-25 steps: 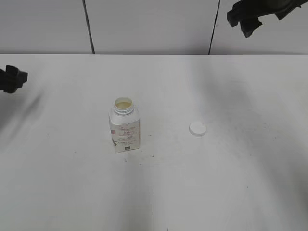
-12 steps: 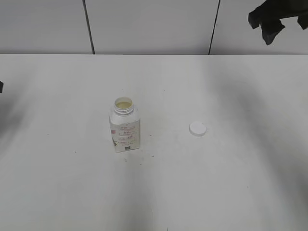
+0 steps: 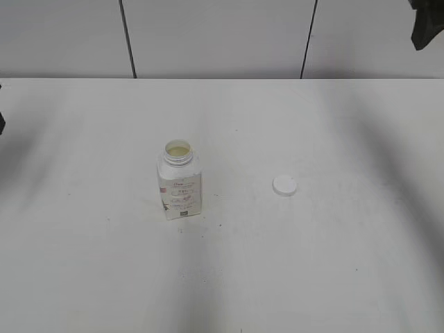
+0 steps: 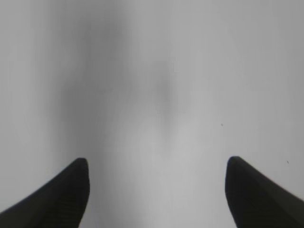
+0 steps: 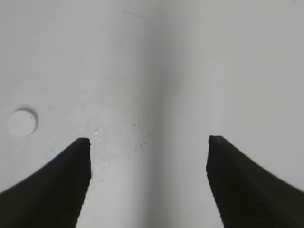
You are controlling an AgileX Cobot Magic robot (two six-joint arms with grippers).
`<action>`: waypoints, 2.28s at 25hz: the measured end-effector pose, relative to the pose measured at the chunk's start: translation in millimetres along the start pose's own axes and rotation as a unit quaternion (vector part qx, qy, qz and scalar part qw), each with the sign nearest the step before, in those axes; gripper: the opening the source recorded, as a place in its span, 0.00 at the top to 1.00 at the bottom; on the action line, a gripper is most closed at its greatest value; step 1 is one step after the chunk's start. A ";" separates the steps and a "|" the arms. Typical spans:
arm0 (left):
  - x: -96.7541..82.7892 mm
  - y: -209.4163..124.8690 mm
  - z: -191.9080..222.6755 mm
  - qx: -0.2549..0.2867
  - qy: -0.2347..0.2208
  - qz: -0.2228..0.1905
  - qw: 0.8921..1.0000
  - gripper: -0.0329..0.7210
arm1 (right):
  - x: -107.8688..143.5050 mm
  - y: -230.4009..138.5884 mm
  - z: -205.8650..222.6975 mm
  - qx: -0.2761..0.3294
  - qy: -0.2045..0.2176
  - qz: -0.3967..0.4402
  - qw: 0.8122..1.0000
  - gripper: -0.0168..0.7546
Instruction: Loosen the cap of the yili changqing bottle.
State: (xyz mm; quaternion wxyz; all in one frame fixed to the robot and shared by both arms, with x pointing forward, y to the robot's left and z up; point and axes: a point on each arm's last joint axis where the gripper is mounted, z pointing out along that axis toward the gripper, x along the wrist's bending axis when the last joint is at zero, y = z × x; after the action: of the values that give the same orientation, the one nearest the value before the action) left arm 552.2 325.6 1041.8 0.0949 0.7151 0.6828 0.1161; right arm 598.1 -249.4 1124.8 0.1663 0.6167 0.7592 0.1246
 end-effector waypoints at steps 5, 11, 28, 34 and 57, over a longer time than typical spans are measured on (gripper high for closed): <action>-2.6 -9.3 -25.2 0.005 -0.009 -0.002 1.000 0.25 | -5.2 -5.6 -26.2 -0.031 0.022 0.011 0.999 0.21; -7.4 -41.4 -56.9 -0.031 -0.009 -0.004 0.999 0.25 | -1.8 -28.4 -56.7 -0.056 0.039 0.016 0.998 0.21; -26.2 -152.8 -68.3 -0.088 -0.031 -0.019 0.995 0.25 | 15.2 -174.8 -38.7 -0.044 0.054 0.026 0.997 0.21; -33.4 -186.4 -58.5 -0.117 -0.046 -0.030 0.992 0.25 | 20.0 -220.6 -25.7 -0.067 0.051 0.028 0.996 0.21; -42.3 -245.3 -89.2 -0.237 -0.042 -0.018 0.971 0.29 | 25.2 -291.4 -50.9 -0.195 0.045 0.031 0.979 0.22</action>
State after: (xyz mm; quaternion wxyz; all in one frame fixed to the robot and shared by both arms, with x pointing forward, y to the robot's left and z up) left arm 290.0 293.5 1053.2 0.2923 0.6639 0.6443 0.2421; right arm 311.9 -284.6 1053.9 0.2448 0.5894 0.7077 0.3030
